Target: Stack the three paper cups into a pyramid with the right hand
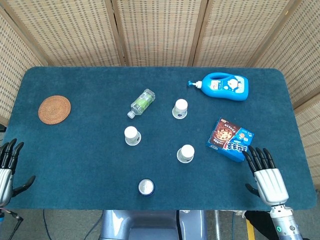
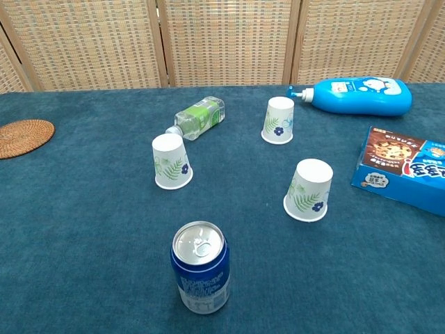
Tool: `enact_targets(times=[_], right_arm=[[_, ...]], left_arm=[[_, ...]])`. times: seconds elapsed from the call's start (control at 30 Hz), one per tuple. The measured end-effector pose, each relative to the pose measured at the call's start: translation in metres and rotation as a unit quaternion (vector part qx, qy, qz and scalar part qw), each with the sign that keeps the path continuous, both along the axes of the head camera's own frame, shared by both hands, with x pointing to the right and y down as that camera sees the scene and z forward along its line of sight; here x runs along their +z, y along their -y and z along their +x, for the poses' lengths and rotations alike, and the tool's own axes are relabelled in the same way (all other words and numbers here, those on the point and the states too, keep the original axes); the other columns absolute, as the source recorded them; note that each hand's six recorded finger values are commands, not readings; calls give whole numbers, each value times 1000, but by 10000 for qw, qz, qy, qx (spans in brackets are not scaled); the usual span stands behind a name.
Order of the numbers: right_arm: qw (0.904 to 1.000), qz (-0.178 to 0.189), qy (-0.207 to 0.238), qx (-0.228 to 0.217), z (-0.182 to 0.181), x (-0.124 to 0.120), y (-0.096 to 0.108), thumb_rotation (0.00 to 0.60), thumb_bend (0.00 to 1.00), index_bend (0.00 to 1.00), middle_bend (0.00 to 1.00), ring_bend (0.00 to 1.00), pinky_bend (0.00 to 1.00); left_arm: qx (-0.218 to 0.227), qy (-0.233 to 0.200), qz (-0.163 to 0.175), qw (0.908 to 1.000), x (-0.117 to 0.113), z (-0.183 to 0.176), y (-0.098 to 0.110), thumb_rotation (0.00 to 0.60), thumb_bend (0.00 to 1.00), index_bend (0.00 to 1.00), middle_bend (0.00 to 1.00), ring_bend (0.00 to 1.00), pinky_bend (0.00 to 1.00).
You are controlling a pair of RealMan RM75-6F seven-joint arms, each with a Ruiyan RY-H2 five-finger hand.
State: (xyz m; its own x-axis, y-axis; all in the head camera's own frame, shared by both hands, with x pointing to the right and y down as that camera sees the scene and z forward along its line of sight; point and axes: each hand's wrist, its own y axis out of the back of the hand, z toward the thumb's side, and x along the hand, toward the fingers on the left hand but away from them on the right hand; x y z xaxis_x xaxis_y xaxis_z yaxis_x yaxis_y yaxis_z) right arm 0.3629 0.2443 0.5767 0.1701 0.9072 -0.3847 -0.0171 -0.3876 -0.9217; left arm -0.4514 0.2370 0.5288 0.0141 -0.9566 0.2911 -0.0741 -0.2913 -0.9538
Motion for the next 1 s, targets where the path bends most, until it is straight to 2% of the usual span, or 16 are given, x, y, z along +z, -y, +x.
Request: enact_targets(times=[0.7,1.0], right_arm=[[9999,-63,21,113,7,3,3,600,118,86,0,0,53],[9995,-50,130,293,13,5,23,600,117,99,0,0,56]], left_arm=[[20,11,13,10000,0,2,1,600,236,0,0,0,67],[-1,53,-102,9999,7,1,2,600,236,0,0,0,66]])
